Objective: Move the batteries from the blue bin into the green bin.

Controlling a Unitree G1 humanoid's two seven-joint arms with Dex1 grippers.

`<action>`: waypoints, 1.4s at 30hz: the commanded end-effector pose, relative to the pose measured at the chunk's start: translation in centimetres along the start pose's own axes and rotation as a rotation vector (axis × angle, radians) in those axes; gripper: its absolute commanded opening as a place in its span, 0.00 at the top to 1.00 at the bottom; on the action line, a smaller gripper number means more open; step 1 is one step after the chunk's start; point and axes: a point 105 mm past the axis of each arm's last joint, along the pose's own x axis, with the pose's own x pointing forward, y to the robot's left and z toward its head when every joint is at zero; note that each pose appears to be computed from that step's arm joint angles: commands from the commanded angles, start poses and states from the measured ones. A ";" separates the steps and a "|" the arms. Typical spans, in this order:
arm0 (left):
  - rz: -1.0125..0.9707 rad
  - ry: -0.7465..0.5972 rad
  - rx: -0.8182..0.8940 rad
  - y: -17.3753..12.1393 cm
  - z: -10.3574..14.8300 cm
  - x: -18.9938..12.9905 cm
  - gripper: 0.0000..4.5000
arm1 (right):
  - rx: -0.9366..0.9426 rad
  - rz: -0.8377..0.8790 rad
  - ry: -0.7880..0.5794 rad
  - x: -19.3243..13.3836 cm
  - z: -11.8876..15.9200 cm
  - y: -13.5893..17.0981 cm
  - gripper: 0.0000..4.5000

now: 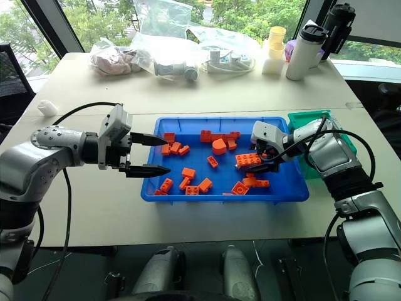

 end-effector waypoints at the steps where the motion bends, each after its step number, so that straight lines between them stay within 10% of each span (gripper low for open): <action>1: 0.019 -0.019 0.032 -0.2 0.9 -0.5 0.00 | -0.019 0.004 -0.029 -0.6 0.9 -0.4 0.32; 4: 0.026 -0.019 0.029 -0.1 0.9 -0.6 0.00 | -0.015 0.000 -0.068 -1.1 1.6 -0.4 0.66; 22: 0.025 -0.026 0.020 0.1 0.8 -0.3 0.00 | 0.151 -0.380 -0.134 -3.4 1.3 -4.5 0.66; 29: 0.026 -0.040 0.017 0.4 1.2 -0.5 0.00 | 0.115 -0.422 -0.122 -3.8 1.3 -5.0 0.01; 42: 0.020 -0.043 0.006 0.2 1.2 -0.1 0.00 | -0.048 -0.160 -0.259 -3.7 4.2 0.5 0.01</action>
